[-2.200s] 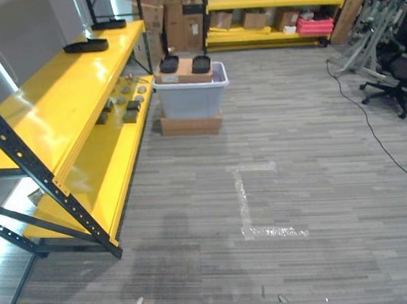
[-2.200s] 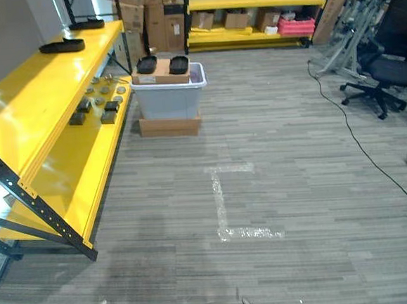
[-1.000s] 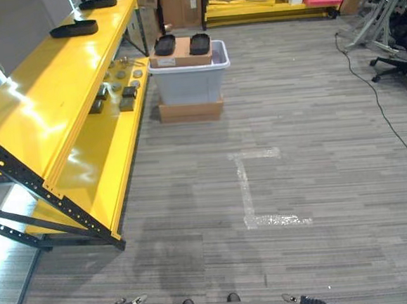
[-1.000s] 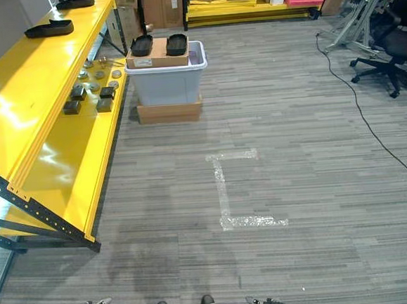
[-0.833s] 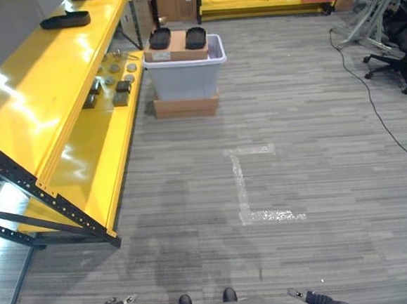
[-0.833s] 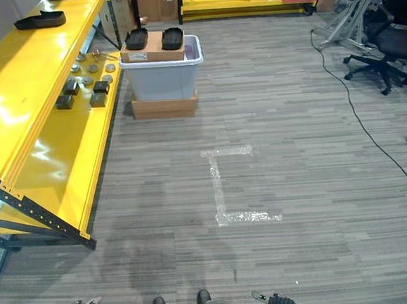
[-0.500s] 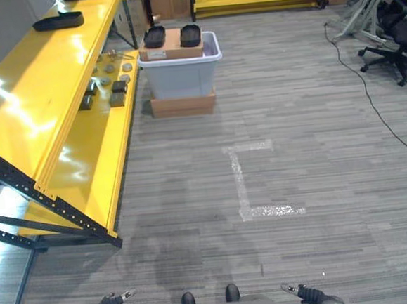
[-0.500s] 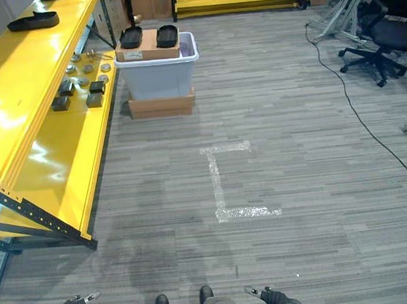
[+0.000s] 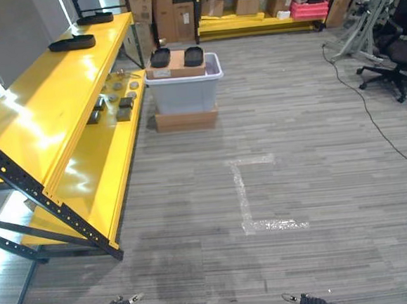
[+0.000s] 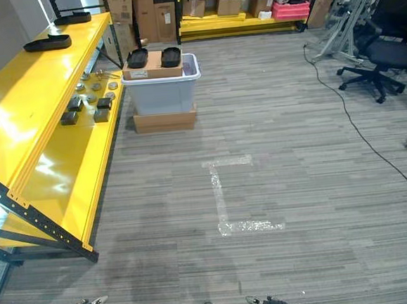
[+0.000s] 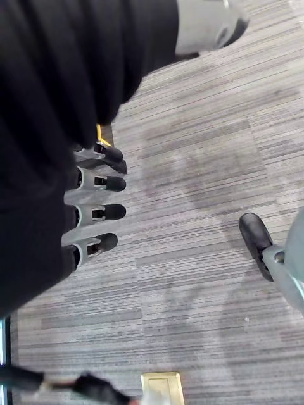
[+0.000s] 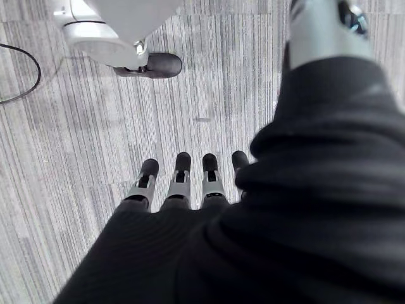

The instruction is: Move parts from the plastic box to the shelf.

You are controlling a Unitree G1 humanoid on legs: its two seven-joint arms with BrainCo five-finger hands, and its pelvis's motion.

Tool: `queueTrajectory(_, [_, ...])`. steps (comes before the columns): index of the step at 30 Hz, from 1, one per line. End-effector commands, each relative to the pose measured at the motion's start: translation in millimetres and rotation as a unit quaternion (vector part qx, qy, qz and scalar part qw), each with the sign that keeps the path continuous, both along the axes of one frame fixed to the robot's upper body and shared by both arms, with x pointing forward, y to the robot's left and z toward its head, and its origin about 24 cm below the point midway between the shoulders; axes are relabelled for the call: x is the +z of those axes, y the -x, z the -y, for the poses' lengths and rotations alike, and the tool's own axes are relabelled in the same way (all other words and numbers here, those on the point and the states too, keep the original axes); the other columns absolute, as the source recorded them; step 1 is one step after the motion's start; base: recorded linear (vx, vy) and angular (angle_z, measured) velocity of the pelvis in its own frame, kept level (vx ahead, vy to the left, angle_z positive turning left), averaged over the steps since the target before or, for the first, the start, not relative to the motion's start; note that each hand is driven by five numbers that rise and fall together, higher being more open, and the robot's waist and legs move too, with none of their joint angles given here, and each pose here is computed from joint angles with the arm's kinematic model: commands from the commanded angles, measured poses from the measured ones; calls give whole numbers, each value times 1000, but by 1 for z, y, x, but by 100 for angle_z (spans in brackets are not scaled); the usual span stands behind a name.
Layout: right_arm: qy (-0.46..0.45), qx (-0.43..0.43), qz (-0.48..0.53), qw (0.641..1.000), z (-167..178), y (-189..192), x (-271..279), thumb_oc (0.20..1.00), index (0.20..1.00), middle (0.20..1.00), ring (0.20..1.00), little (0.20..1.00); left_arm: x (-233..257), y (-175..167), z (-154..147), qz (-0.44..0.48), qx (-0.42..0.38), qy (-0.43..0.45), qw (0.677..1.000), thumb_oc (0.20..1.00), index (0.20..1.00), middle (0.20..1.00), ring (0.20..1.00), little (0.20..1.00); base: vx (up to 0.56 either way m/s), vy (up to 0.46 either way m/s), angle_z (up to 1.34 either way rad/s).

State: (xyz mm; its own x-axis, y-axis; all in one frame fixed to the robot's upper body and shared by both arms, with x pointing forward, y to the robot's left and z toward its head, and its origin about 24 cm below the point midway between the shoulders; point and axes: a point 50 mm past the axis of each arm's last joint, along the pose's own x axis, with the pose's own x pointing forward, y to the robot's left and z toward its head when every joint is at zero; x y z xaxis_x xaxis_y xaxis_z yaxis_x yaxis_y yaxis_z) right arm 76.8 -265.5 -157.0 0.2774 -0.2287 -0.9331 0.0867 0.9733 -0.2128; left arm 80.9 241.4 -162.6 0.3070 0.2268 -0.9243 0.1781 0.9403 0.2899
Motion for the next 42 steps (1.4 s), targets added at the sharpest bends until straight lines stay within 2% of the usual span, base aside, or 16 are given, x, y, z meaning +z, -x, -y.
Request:
queueTrajectory(1, [7, -7, 6, 1000, 8, -10, 4, 1000, 1000, 1000, 1000, 1000, 4, -19, -3, 13, -15, -13, 1000, 1000, 1000, 1000, 1000, 1000, -20, 77, -4])
queueTrajectory(5, [7, -5, 18, 1000, 7, -18, 6, 1000, 1000, 1000, 1000, 1000, 7, -33, 0, 34, -24, -14, 999, 1000, 1000, 1000, 1000, 1000, 2, 115, -2])
queueTrajectory(8, [6, 23, 6, 1000, 1, -22, 4, 1000, 1000, 1000, 1000, 1000, 17, -64, 3, 77, -55, -19, 995, 1000, 1000, 1000, 1000, 1000, 211, 104, 3])
queueTrajectory(11, [13, 8, 2, 1000, 10, -16, 6, 1000, 1000, 1000, 1000, 1000, 18, -64, -2, 74, -55, -24, 995, 1000, 1000, 1000, 1000, 1000, 472, -117, -25])
queueTrajectory(15, [21, -32, -21, 999, 22, 11, 5, 1000, 1000, 1000, 1000, 1000, 20, -63, -11, 70, -51, -37, 996, 1000, 1000, 1000, 1000, 1000, 528, -283, 33])
queueTrajectory(17, [22, -21, -33, 999, 24, 16, 5, 1000, 1000, 1000, 1000, 1000, 19, -63, -5, 78, -31, -25, 996, 1000, 1000, 1000, 1000, 1000, 237, -247, 55])
queueTrajectory(20, [33, -7, -39, 999, 28, 13, 7, 1000, 1000, 1000, 1000, 1000, 20, -75, 13, 102, -43, -3, 994, 1000, 1000, 1000, 1000, 1000, 192, -234, 26])
queueTrajectory(26, [51, 24, 20, 998, 27, -24, 14, 1000, 1000, 1000, 1000, 1000, 2, -38, 33, 40, -65, 19, 997, 1000, 1000, 1000, 1000, 1000, 351, -64, 5])
queueTrajectory(28, [59, 60, 64, 994, 23, -53, 22, 1000, 1000, 1000, 1000, 1000, -3, -19, 28, 2, -63, 9, 998, 1000, 1000, 1000, 1000, 1000, 387, 13, -26])
queueTrajectory(29, [59, 60, 64, 994, 23, -53, 22, 1000, 1000, 1000, 1000, 1000, -3, -19, 28, 2, -63, 9, 998, 1000, 1000, 1000, 1000, 1000, 508, 50, -42])
queueTrajectory(30, [57, 69, 72, 993, 20, -61, 24, 1000, 1000, 1000, 1000, 1000, -5, -3, 22, -28, -63, 0, 998, 1000, 1000, 1000, 1000, 1000, 386, 90, -55])
queueTrajectory(33, [49, 74, 60, 994, 12, -55, 19, 1000, 1000, 1000, 1000, 1000, -6, 8, 15, -39, -45, -8, 998, 1000, 1000, 1000, 1000, 1000, 414, 126, -84])
queueTrajectory(36, [41, 74, 40, 996, 6, -45, 13, 1000, 1000, 1000, 1000, 1000, -3, 1, 8, -27, -30, -15, 999, 1000, 1000, 1000, 1000, 1000, 294, 119, -10])
queueTrajectory(42, [30, 86, 14, 996, -6, -32, 5, 1000, 1000, 1000, 1000, 1000, 13, -49, -2, 54, -39, -38, 997, 1000, 1000, 1000, 1000, 1000, 271, 65, 9])
